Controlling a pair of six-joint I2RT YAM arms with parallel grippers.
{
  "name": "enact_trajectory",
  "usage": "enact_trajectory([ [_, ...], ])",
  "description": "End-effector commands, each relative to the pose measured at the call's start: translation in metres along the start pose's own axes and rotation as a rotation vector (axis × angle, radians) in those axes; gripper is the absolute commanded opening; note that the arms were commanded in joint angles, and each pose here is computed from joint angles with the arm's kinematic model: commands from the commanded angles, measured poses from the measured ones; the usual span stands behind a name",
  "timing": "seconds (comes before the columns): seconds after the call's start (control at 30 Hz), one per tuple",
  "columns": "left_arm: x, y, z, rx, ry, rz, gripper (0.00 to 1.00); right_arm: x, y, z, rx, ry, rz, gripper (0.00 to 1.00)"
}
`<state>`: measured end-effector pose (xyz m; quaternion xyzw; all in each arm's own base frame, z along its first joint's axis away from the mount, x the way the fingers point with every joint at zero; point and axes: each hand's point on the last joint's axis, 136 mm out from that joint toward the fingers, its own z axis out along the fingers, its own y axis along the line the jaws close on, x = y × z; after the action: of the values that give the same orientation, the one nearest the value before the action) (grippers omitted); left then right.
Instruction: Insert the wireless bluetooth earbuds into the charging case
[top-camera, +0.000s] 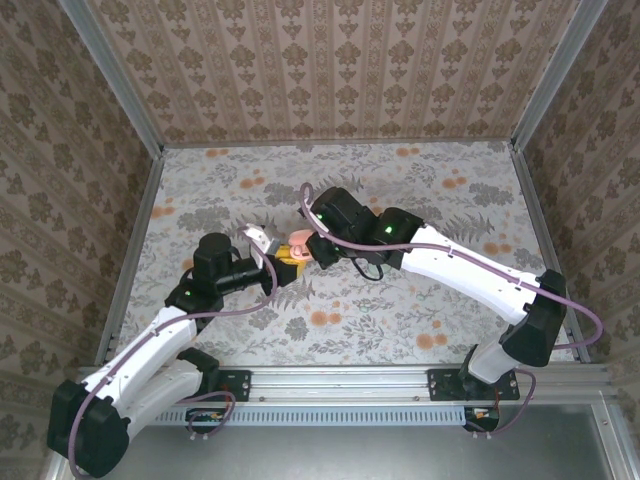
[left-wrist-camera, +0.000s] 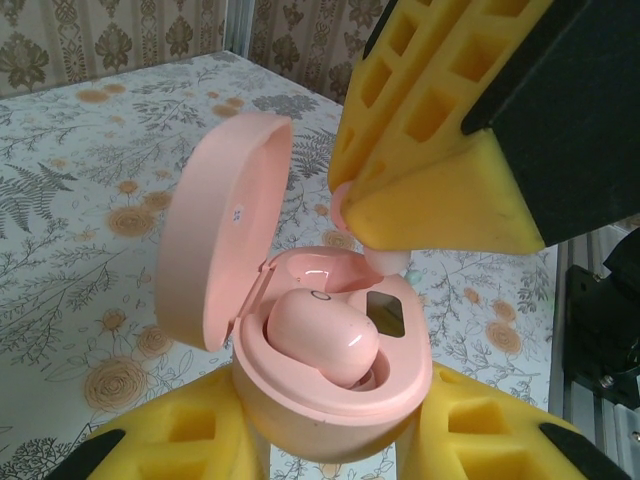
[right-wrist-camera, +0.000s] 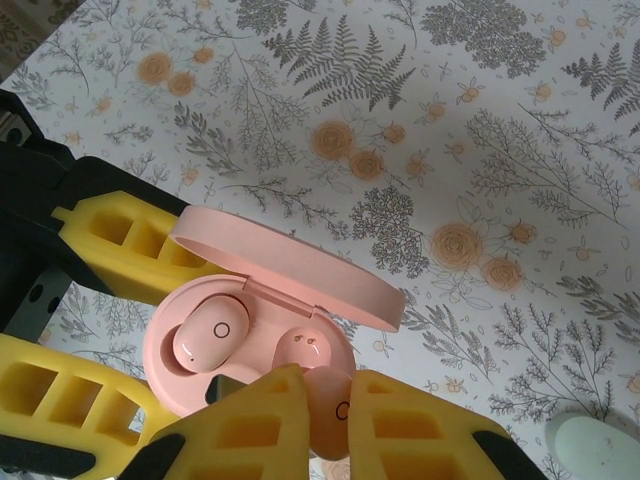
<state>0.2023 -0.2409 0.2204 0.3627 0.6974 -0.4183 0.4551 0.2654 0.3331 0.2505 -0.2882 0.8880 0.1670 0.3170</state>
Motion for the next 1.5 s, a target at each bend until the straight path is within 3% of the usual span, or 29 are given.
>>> enact_trajectory([
  [0.0,-0.021,-0.008,-0.003,0.016,-0.049,0.038,0.0,0.001,0.008,0.004,-0.022,0.017,0.01,0.12],
  [0.47,-0.022,-0.007,-0.003,0.013,-0.049,0.041,0.0,-0.012,0.007,-0.004,-0.01,-0.03,0.02,0.12],
  [1.03,-0.022,-0.007,-0.003,0.011,-0.047,0.041,0.0,0.003,0.005,0.013,0.006,0.031,0.011,0.13],
  [1.47,-0.022,-0.006,-0.002,0.006,-0.049,0.04,0.0,0.009,0.012,0.014,-0.022,0.053,0.014,0.19],
])
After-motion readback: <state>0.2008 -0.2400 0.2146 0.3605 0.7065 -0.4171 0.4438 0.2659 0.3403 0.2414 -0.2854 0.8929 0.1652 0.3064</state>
